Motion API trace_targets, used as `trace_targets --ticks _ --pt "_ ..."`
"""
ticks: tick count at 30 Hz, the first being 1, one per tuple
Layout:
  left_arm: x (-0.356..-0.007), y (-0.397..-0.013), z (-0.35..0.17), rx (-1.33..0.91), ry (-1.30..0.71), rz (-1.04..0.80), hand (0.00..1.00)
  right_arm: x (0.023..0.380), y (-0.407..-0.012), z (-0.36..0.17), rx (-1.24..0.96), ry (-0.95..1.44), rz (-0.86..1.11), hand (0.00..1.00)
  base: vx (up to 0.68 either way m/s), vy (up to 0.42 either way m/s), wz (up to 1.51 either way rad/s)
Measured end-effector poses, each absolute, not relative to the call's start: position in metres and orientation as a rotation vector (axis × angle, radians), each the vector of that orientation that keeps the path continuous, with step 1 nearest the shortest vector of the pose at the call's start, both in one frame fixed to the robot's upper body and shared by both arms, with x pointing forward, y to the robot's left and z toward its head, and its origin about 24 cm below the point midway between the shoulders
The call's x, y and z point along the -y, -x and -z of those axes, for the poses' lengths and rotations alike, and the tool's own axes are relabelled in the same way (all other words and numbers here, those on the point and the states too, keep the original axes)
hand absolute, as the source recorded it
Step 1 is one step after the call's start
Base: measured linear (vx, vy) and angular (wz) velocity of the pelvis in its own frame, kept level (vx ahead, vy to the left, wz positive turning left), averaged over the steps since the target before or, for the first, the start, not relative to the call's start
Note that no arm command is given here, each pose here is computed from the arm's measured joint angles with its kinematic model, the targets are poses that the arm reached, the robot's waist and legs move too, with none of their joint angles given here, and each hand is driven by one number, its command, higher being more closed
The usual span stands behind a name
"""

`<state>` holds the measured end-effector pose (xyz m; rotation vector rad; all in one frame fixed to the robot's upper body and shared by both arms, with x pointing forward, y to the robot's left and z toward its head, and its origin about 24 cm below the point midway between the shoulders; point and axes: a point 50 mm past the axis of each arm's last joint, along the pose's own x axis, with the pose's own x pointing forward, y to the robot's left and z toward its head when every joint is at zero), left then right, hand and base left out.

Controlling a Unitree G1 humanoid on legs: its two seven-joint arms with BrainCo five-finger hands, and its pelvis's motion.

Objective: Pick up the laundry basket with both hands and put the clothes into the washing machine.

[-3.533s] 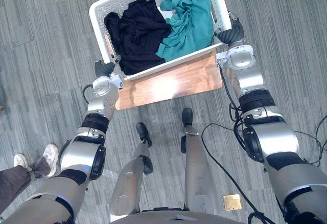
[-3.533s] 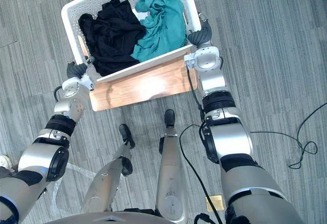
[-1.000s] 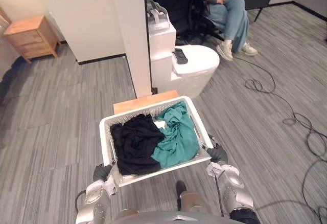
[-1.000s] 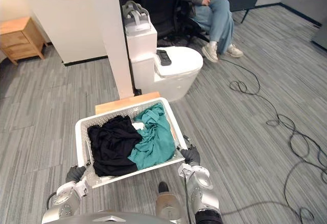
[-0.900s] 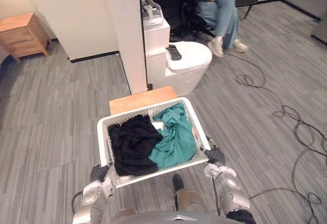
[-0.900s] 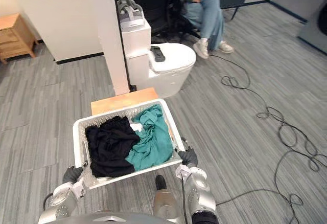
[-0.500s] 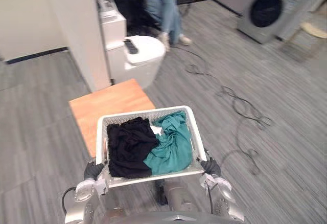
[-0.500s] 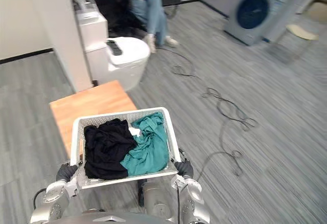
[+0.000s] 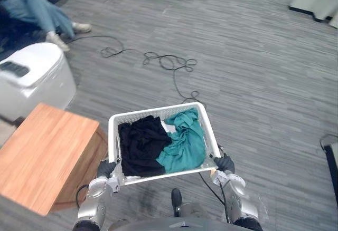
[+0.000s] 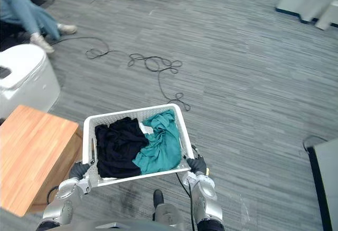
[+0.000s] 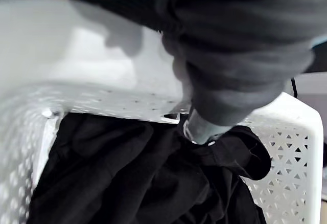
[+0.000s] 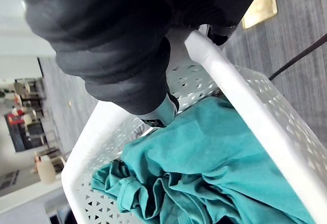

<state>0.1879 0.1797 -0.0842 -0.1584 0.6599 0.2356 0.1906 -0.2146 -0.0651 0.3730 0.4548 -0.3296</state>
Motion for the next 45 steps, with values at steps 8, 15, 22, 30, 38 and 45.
trace_targets --ticks 8,15,22,30,38,45 --pt "-0.169 -0.168 0.097 -0.730 0.183 -0.235 1.00 0.220 -0.166 0.071 -0.480 -0.360 0.366 1.00 -0.02 -0.073 -0.22" --pt "-0.161 -0.139 0.098 -0.737 0.313 -0.325 1.00 0.215 -0.176 0.047 -0.390 -0.318 0.315 1.00 0.20 0.027 -0.71" --pt "-0.163 -0.140 0.094 -0.711 0.332 -0.357 1.00 0.214 -0.189 0.043 -0.362 -0.301 0.289 1.00 0.39 0.198 -0.36" --pt "-0.173 -0.135 0.100 -0.752 0.281 -0.375 1.00 0.203 -0.174 0.067 -0.473 -0.348 0.333 1.00 0.53 0.275 -0.40" --pt "-0.158 -0.166 0.083 -0.660 0.268 -0.270 1.00 0.217 -0.158 0.040 -0.344 -0.343 0.409 1.00 0.38 0.044 0.28" --pt "-0.153 -0.167 0.084 -0.661 0.300 -0.287 1.00 0.223 -0.165 0.034 -0.331 -0.299 0.381 1.00 0.62 -0.139 0.34"
